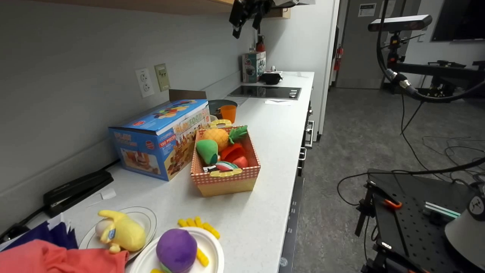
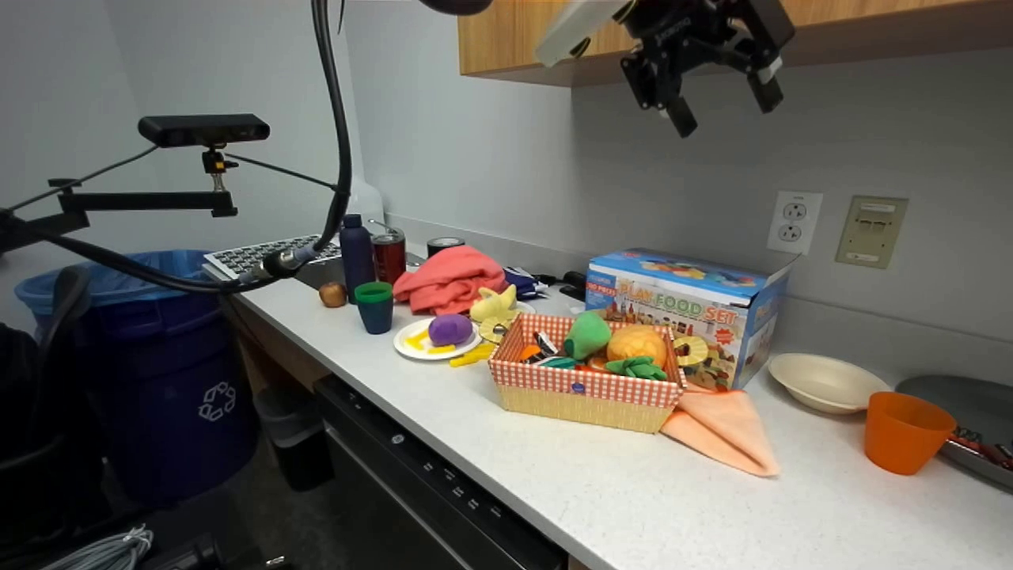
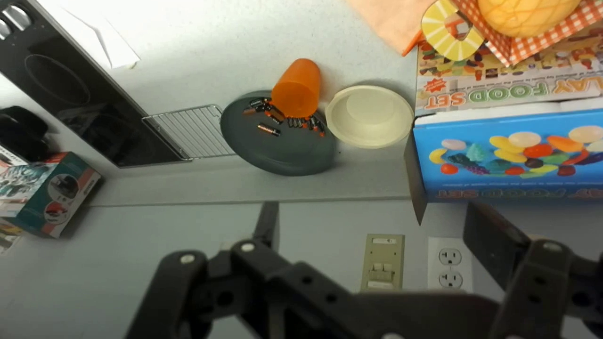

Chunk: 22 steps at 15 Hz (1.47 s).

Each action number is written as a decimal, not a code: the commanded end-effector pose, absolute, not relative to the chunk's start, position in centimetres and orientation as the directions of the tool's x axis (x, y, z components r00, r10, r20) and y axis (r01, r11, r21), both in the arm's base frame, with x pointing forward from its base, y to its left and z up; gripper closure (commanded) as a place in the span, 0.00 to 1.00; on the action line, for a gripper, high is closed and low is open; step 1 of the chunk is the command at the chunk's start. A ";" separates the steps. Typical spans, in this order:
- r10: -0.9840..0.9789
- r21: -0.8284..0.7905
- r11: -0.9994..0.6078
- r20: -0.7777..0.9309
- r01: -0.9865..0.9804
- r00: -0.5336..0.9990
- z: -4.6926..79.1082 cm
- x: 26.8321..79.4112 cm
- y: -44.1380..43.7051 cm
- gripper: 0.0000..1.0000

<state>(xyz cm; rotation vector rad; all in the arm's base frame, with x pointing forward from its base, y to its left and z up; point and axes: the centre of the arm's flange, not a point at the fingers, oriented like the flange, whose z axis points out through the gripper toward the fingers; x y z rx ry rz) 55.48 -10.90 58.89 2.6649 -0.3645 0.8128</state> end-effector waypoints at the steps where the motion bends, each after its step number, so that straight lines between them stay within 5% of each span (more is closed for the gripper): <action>1: -0.144 0.226 -0.900 0.654 -0.373 0.743 63.8 55.2 -11.1 0.00; 22: -0.056 0.186 -0.786 0.929 -0.590 0.367 70.6 57.7 -10.6 0.00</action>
